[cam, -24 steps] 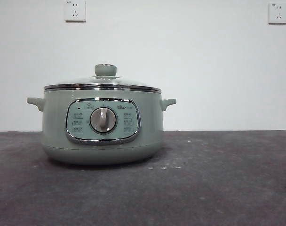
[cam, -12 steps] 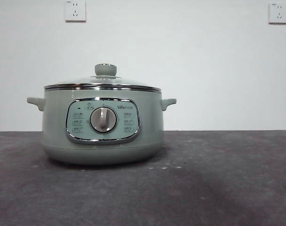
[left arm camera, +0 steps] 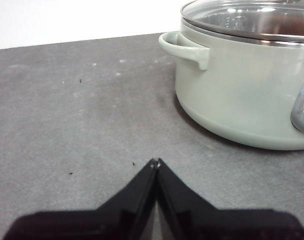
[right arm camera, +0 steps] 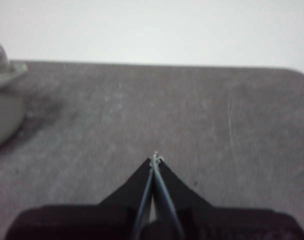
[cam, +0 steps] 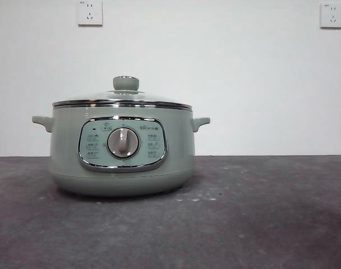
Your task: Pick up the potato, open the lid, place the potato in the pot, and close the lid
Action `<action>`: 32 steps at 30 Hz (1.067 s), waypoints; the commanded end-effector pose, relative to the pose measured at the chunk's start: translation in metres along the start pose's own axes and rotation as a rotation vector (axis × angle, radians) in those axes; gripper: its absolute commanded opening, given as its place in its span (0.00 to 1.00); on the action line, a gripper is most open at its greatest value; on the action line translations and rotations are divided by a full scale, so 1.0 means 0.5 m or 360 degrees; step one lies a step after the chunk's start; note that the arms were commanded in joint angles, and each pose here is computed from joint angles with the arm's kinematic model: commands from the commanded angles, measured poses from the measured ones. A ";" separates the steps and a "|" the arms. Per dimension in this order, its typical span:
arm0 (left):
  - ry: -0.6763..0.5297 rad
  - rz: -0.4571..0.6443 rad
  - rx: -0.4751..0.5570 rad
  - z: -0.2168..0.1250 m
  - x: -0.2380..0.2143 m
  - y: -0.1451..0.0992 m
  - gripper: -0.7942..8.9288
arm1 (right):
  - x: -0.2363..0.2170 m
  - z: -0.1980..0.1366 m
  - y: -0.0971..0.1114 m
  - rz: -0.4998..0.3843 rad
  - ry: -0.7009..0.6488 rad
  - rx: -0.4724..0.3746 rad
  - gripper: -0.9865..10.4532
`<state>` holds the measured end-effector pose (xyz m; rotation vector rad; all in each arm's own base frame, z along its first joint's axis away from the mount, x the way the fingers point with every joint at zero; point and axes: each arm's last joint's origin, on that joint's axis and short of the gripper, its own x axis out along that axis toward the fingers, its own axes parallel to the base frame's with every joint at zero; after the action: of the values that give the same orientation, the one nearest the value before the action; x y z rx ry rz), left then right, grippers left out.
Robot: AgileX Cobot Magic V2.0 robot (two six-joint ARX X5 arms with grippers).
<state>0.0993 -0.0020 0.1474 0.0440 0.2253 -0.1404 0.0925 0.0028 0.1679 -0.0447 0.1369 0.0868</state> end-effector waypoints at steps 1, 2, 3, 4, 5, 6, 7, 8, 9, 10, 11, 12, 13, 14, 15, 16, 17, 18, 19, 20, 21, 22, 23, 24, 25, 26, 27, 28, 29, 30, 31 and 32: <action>0.0010 0.0004 -0.0019 -0.005 0.002 0.001 0.08 | 0.009 -0.027 0.001 0.0003 0.0043 0.0000 0.09; 0.0010 0.0004 -0.0019 -0.005 0.002 0.001 0.08 | 0.011 -0.033 0.001 0.0003 0.0056 0.0001 0.09; 0.0013 0.0003 -0.0019 -0.006 0.002 0.001 0.08 | 0.011 -0.033 0.001 0.0001 0.0050 -0.0001 0.09; 0.0015 0.0003 -0.0019 -0.006 0.002 0.001 0.08 | 0.011 -0.032 0.001 0.0003 0.0045 -0.0002 0.09; 0.0012 0.0003 -0.0019 -0.005 0.002 0.001 0.08 | 0.011 -0.033 0.001 0.0002 0.0053 -0.0007 0.09; 0.0016 0.0003 -0.0020 -0.006 0.002 0.001 0.08 | 0.011 -0.033 0.001 -0.0001 0.0053 -0.0007 0.09; 0.0022 0.0003 -0.0020 -0.006 0.003 0.001 0.08 | 0.011 -0.033 0.000 -0.0004 0.0054 -0.0006 0.09; 0.0023 0.0003 -0.0020 -0.006 0.003 0.001 0.08 | 0.011 -0.033 0.000 -0.0003 0.0054 -0.0001 0.09; 0.0025 0.0003 -0.0021 -0.007 0.003 0.001 0.08 | 0.011 -0.033 0.001 -0.0001 0.0053 0.0006 0.09; 0.0026 0.0002 -0.0021 -0.007 0.003 0.001 0.08 | 0.011 -0.033 0.001 0.0000 0.0052 0.0005 0.09; 0.0027 0.0002 -0.0021 -0.007 0.003 0.001 0.08 | 0.011 -0.033 0.001 0.0000 0.0052 0.0005 0.09; 0.0028 0.0002 -0.0021 -0.007 0.003 0.001 0.08 | 0.011 -0.033 0.001 -0.0003 0.0052 0.0005 0.09; 0.0028 0.0002 -0.0022 -0.007 0.003 0.001 0.08 | 0.011 -0.033 0.001 -0.0003 0.0052 0.0005 0.09; 0.0028 0.0002 -0.0022 -0.007 0.003 0.001 0.08 | 0.011 -0.033 0.001 -0.0003 0.0052 0.0005 0.09; 0.0028 0.0002 -0.0022 -0.007 0.003 0.001 0.08 | 0.011 -0.033 0.001 -0.0003 0.0053 0.0005 0.09; 0.0028 0.0002 -0.0022 -0.007 0.003 0.001 0.08 | 0.011 -0.033 0.001 -0.0003 0.0054 0.0005 0.09; 0.0028 0.0002 -0.0022 -0.007 0.003 0.001 0.08 | 0.011 -0.033 0.001 -0.0003 0.0055 0.0005 0.09; 0.0028 0.0002 -0.0022 -0.007 0.003 0.001 0.08 | 0.011 -0.033 0.001 -0.0004 0.0055 0.0005 0.09; 0.0028 0.0002 -0.0022 -0.007 0.003 0.001 0.08 | 0.011 -0.033 0.001 -0.0004 0.0055 0.0005 0.09; 0.0028 0.0002 -0.0022 -0.007 0.003 0.001 0.08 | 0.011 -0.033 0.001 -0.0004 0.0055 0.0005 0.09; 0.0028 0.0002 -0.0022 -0.007 0.003 0.001 0.08 | 0.011 -0.033 0.001 -0.0004 0.0055 0.0005 0.09; 0.0028 0.0002 -0.0022 -0.007 0.003 0.001 0.08 | 0.011 -0.033 0.001 -0.0004 0.0055 0.0005 0.09; 0.0028 0.0002 -0.0022 -0.007 0.003 0.001 0.08 | 0.011 -0.033 0.001 -0.0004 0.0055 0.0005 0.09; 0.0028 0.0002 -0.0022 -0.007 0.003 0.001 0.08 | 0.011 -0.033 0.001 -0.0004 0.0055 0.0005 0.09; 0.0028 0.0002 -0.0022 -0.007 0.003 0.001 0.08 | 0.011 -0.033 0.001 -0.0004 0.0055 0.0005 0.09; 0.0028 0.0002 -0.0022 -0.007 0.003 0.001 0.08 | 0.011 -0.033 0.001 -0.0004 0.0055 0.0005 0.09; 0.0028 0.0002 -0.0022 -0.007 0.003 0.001 0.08 | 0.011 -0.033 0.001 -0.0004 0.0055 0.0005 0.09; 0.0028 0.0002 -0.0022 -0.007 0.003 0.001 0.08 | 0.011 -0.033 0.001 -0.0004 0.0055 0.0005 0.09; 0.0028 0.0002 -0.0022 -0.007 0.003 0.001 0.08 | 0.011 -0.033 0.001 -0.0004 0.0055 0.0005 0.09; 0.0028 0.0002 -0.0022 -0.007 0.003 0.001 0.08 | 0.011 -0.033 0.001 -0.0004 0.0055 0.0005 0.09; 0.0028 0.0002 -0.0022 -0.007 0.003 0.001 0.08 | 0.011 -0.033 0.001 -0.0004 0.0055 0.0005 0.09; 0.0028 0.0002 -0.0022 -0.007 0.003 0.001 0.08 | 0.011 -0.033 0.001 -0.0004 0.0055 0.0005 0.09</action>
<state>0.0998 -0.0020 0.1464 0.0429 0.2371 -0.1404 0.0952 0.0028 0.1536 -0.0460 0.1681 0.0866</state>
